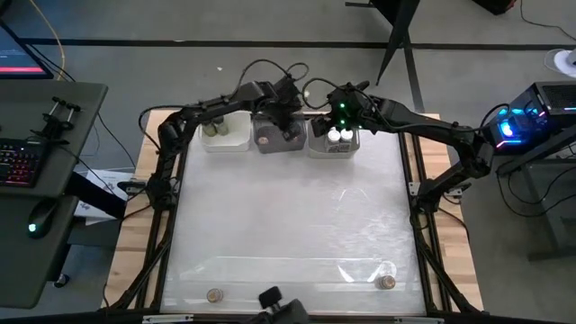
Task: Sort spices by type
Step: Adjust the brown seasoning bottle in the black bin
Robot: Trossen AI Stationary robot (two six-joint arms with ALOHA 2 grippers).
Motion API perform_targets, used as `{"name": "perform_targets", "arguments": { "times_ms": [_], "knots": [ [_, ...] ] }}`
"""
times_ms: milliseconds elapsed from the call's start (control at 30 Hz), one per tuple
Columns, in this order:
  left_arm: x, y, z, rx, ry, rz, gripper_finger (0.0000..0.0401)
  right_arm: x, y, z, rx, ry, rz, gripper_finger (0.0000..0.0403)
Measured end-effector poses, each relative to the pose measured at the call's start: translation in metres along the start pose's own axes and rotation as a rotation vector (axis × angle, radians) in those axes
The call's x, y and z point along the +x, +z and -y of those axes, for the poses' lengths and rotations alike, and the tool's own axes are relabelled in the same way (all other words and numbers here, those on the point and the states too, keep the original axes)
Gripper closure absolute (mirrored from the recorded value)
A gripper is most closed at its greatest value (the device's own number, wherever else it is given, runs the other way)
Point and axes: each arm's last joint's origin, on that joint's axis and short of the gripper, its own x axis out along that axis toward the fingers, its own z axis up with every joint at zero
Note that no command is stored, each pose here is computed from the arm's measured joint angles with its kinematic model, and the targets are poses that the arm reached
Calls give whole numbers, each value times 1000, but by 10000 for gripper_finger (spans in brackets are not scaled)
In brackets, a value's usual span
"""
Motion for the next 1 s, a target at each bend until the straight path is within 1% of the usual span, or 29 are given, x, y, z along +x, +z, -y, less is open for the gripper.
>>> {"name": "perform_targets", "arguments": {
  "times_ms": [67,200,367,533,600,700,767,1000],
  "knots": [
    [14,3,6,-7,-55,30,401,0,2,0,24,27,1,107],
    [33,4,16,-11,-69,41,401,0,4,-2,32,56,15,107],
    [51,-1,22,24,30,-16,401,0,4,-2,32,58,14,107],
    [58,-1,21,47,61,-10,401,0,4,-2,32,58,14,107],
    [62,1,19,48,92,10,401,0,4,-2,33,58,14,107],
    [63,3,17,53,107,31,401,0,3,-3,34,60,13,107],
    [63,4,17,77,108,44,401,0,3,-3,34,61,13,107],
    [65,-2,17,190,106,-29,401,0,3,-3,33,64,11,107]
  ]
}}
